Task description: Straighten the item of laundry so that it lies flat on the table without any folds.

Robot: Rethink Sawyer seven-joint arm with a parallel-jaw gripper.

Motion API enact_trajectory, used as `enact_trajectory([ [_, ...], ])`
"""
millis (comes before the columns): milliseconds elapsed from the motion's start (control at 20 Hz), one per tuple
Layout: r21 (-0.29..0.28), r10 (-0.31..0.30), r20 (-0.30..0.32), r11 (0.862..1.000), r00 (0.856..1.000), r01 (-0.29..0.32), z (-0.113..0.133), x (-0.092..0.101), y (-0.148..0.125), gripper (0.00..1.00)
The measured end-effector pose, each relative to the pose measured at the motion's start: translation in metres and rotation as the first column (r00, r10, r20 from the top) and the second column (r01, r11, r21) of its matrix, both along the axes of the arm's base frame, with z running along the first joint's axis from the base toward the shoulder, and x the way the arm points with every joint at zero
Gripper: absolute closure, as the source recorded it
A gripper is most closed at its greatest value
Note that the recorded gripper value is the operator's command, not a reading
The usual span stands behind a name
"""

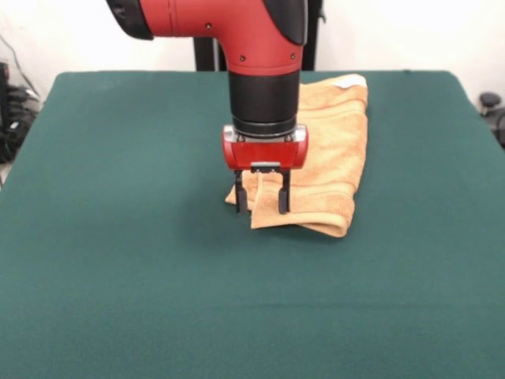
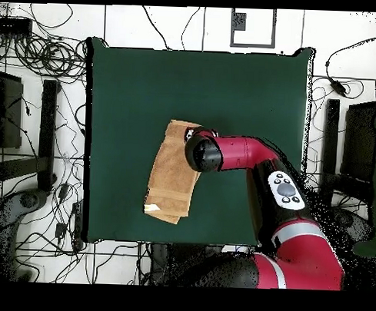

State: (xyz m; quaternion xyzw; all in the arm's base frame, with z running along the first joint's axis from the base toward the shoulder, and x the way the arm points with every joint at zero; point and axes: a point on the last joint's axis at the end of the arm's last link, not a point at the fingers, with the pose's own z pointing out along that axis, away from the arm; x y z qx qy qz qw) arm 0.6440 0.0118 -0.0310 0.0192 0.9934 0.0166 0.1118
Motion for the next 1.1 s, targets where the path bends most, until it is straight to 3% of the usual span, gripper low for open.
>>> enact_trajectory([
  [200, 0.012, -0.001, -0.015, 1.0, 1.0, 0.001, -0.014, -0.007, 0.004, 0.0],
  [500, 0.015, -0.001, -0.001, 1.0, 1.0, 0.001, -0.015, -0.006, 0.004, 0.0],
  [550, 0.016, -0.001, 0.002, 1.0, 1.0, 0.001, -0.015, -0.006, 0.005, 1.0],
  [1100, 0.019, 0.005, 0.018, 1.0, 1.0, -0.006, -0.015, -0.005, 0.01, 1.0],
])
